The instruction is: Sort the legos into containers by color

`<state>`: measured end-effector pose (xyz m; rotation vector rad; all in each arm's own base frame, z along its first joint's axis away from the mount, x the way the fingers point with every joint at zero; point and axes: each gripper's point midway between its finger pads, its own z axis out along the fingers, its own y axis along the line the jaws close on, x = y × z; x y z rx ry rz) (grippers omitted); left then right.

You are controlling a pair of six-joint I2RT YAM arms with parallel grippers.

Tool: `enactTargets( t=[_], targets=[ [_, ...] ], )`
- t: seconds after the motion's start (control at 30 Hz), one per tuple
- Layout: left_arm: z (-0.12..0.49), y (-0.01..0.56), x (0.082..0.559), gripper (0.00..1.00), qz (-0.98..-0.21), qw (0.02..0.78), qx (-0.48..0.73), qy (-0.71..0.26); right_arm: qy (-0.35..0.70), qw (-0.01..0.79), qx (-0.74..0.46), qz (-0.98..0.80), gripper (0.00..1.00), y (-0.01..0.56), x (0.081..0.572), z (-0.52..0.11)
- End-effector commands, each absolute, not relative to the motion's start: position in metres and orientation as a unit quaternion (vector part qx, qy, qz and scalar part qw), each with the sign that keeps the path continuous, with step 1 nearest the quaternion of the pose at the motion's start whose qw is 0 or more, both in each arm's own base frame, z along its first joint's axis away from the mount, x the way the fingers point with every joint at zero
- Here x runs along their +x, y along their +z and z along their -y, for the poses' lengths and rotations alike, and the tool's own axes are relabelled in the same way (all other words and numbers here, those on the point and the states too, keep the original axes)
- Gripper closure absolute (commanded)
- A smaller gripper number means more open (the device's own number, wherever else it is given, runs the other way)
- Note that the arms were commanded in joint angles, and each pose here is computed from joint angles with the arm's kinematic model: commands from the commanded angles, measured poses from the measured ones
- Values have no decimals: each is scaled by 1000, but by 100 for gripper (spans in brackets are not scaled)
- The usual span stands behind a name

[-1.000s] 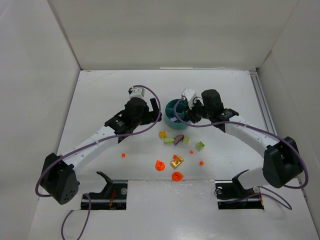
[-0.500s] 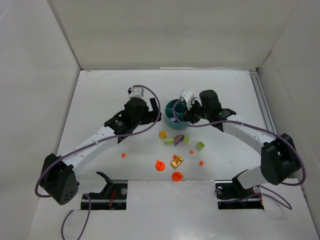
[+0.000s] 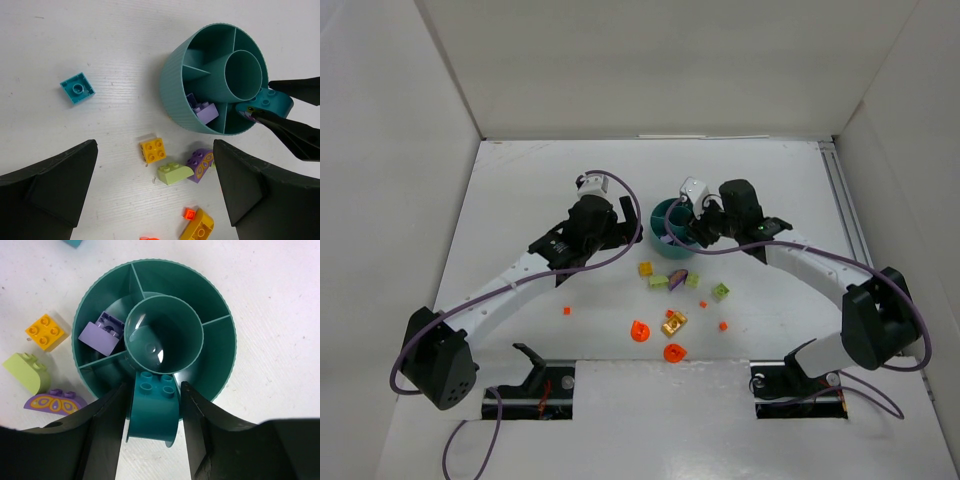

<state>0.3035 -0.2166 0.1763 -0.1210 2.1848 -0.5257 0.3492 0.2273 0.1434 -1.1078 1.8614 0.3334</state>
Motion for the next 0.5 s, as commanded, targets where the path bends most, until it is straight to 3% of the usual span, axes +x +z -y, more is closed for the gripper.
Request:
enactTargets(
  t=[0.0, 0.1, 0.23, 0.33, 0.47],
  targets=[
    [214, 188, 307, 0, -867, 446, -53, -214, 140, 490, -449, -734, 48, 163, 351, -234],
    [214, 188, 307, 0, -867, 446, -53, -214, 144, 490, -451, -732, 56, 163, 347, -234],
    [216, 188, 306, 0, -868, 444, -51, -217, 154, 485, -484, -712, 74, 159, 346, -242],
    [215, 186, 305, 0, -870, 441, -50, -214, 175, 482, -522, -682, 74, 165, 344, -256],
    [215, 186, 305, 0, -870, 441, -50, -214, 164, 464, -544, -680, 65, 167, 343, -261]
  ],
)
